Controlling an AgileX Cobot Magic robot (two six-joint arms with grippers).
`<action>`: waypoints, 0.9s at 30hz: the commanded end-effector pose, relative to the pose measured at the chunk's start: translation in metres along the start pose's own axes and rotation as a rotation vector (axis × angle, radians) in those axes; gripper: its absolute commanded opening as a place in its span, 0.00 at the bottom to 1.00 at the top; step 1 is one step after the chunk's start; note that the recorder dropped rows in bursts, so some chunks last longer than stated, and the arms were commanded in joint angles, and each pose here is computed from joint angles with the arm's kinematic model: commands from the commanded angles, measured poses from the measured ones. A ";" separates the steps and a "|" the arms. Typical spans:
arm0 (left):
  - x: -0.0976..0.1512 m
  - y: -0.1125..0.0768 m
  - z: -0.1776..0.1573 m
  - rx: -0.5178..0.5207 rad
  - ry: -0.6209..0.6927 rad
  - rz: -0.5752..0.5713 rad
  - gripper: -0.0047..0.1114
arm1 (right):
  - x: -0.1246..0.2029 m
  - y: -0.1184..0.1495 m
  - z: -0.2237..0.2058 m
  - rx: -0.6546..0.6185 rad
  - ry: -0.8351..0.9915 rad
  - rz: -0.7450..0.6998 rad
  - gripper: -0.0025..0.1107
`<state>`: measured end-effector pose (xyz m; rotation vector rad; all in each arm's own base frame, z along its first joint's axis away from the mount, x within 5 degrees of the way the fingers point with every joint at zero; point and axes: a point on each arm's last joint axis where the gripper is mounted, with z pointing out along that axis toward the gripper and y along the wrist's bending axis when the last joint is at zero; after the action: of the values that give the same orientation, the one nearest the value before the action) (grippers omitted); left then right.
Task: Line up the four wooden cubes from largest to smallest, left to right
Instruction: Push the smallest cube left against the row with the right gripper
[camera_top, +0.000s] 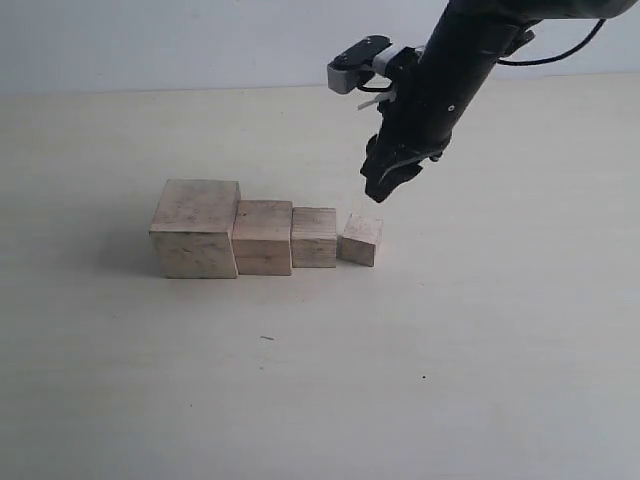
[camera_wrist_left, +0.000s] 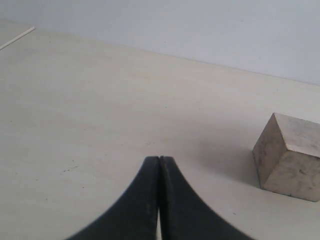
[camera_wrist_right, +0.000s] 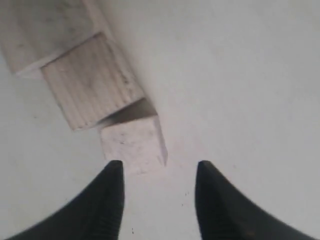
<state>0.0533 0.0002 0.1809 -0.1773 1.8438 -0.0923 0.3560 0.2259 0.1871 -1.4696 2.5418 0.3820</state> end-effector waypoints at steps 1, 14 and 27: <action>0.000 0.000 0.000 -0.001 -0.010 0.004 0.04 | 0.007 -0.009 0.008 0.089 0.078 0.336 0.14; 0.000 0.000 0.000 -0.001 -0.010 0.004 0.04 | 0.015 -0.013 0.041 0.056 0.162 0.524 0.02; 0.000 0.000 0.000 -0.001 -0.010 0.004 0.04 | 0.014 -0.012 0.048 0.014 0.147 0.520 0.02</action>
<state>0.0533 0.0002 0.1809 -0.1773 1.8438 -0.0923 0.3604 0.2214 0.1338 -0.8285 3.0390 0.3026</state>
